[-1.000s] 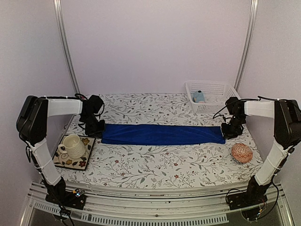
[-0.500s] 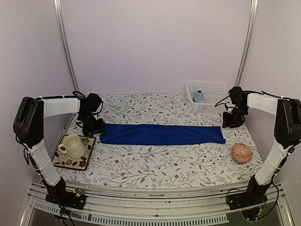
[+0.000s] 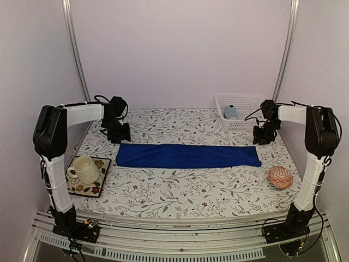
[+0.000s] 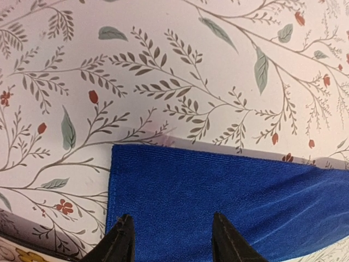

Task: Roll the towels
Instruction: Smooth out the towel at the center of the board.

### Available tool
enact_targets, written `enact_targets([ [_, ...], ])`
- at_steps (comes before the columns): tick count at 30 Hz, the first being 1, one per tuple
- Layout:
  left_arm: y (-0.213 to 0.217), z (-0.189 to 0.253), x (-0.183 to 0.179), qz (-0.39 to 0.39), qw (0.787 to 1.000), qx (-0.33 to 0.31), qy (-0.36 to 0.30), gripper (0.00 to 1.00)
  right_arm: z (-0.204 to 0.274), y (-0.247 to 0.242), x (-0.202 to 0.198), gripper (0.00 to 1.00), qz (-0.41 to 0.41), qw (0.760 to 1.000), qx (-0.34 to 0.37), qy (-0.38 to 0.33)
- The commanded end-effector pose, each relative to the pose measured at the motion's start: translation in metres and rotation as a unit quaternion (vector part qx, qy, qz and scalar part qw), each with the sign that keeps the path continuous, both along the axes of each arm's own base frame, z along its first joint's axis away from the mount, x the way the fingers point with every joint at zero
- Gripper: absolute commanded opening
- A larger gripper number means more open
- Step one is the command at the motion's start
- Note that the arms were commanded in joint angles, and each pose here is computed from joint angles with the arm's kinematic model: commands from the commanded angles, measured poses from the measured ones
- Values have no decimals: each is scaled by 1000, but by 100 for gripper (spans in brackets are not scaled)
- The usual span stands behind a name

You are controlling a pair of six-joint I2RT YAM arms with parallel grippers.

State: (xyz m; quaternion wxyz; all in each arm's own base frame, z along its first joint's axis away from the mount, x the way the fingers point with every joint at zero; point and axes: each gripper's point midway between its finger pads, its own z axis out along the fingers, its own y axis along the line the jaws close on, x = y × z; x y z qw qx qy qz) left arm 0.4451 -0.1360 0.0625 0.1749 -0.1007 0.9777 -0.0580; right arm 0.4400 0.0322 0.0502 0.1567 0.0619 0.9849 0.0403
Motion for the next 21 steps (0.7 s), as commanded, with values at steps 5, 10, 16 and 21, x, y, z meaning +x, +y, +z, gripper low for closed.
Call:
enact_targets([
  [5,-40,-10,-13,-42,999,-20,9,46,-3,6,1,30,5,1000,25,4],
  [10,-54,-22,-27,-57,998,-24,18,46,-12,7,-11,29,6,999,28,15],
  [16,-52,-36,-39,-57,998,-13,35,46,-18,10,-15,26,8,999,37,22],
  [21,-48,-48,-44,-58,997,-2,45,46,-19,12,-14,24,7,999,41,21],
])
